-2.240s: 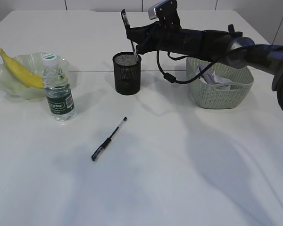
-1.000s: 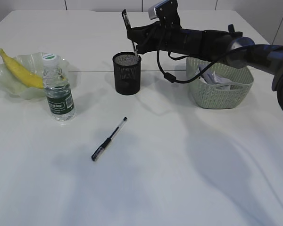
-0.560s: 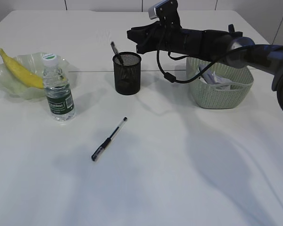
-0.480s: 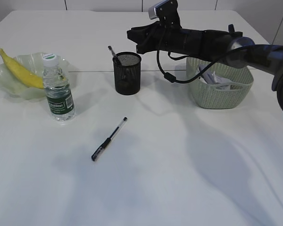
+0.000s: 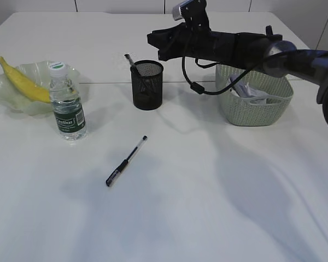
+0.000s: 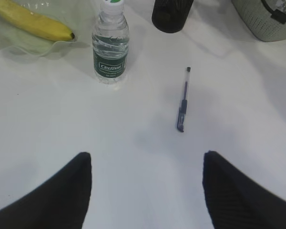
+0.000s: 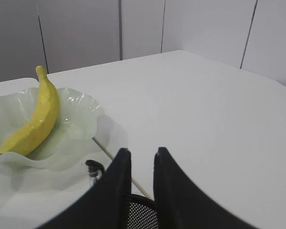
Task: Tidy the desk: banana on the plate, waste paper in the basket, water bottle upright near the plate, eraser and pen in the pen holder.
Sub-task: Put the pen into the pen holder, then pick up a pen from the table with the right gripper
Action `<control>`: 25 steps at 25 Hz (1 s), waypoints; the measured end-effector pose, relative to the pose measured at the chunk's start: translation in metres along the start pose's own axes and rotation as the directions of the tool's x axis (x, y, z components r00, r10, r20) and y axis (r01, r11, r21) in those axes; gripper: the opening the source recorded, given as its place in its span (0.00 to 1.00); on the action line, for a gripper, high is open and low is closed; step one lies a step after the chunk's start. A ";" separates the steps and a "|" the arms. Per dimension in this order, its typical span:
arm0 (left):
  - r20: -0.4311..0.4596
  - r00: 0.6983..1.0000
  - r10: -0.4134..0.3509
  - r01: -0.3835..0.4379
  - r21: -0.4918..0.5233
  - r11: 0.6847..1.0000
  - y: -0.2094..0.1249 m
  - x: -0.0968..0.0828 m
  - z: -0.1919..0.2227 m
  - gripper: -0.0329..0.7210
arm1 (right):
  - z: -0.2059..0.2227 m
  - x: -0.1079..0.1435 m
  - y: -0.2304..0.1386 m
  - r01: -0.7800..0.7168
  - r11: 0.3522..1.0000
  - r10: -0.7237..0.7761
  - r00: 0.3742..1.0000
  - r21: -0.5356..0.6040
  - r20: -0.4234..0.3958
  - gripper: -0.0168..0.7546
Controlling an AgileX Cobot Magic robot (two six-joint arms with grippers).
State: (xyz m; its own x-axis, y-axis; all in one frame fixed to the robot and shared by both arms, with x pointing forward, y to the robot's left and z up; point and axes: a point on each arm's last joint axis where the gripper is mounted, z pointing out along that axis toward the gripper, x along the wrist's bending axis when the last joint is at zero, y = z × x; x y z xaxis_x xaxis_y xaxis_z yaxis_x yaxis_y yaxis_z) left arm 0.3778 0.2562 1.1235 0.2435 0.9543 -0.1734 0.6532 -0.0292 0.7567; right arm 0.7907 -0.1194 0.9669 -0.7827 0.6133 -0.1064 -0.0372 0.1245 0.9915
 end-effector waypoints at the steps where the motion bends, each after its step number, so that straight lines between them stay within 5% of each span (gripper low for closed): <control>1: 0.000 1.000 0.000 0.000 0.002 1.000 0.000 0.000 0.000 0.73 | 0.000 0.000 0.002 0.003 1.000 -0.003 1.000 0.005 -0.004 0.19; 11: -0.001 1.000 0.000 0.000 0.048 0.999 -0.004 0.000 0.000 0.73 | -0.015 0.007 0.040 0.003 0.979 0.009 0.998 0.202 -0.055 0.19; 19: -0.002 1.000 0.000 0.000 0.084 0.996 -0.008 0.000 0.000 0.73 | -0.036 0.011 0.068 -0.090 0.909 0.100 0.995 0.406 -0.003 0.19; 25: -0.003 1.000 0.000 0.000 0.124 0.992 -0.011 0.000 -0.001 0.73 | -0.049 0.024 0.099 -0.032 0.858 0.026 0.999 0.513 0.019 0.19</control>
State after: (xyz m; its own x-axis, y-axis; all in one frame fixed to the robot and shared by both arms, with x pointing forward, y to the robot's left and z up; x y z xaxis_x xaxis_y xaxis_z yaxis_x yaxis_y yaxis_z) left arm 0.3700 0.2569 1.1154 0.2418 0.9550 -0.1717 0.7373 -0.0658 0.6724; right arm 0.7378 -0.1301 1.0662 -0.7715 0.6309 -0.0822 0.3117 0.4874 0.8156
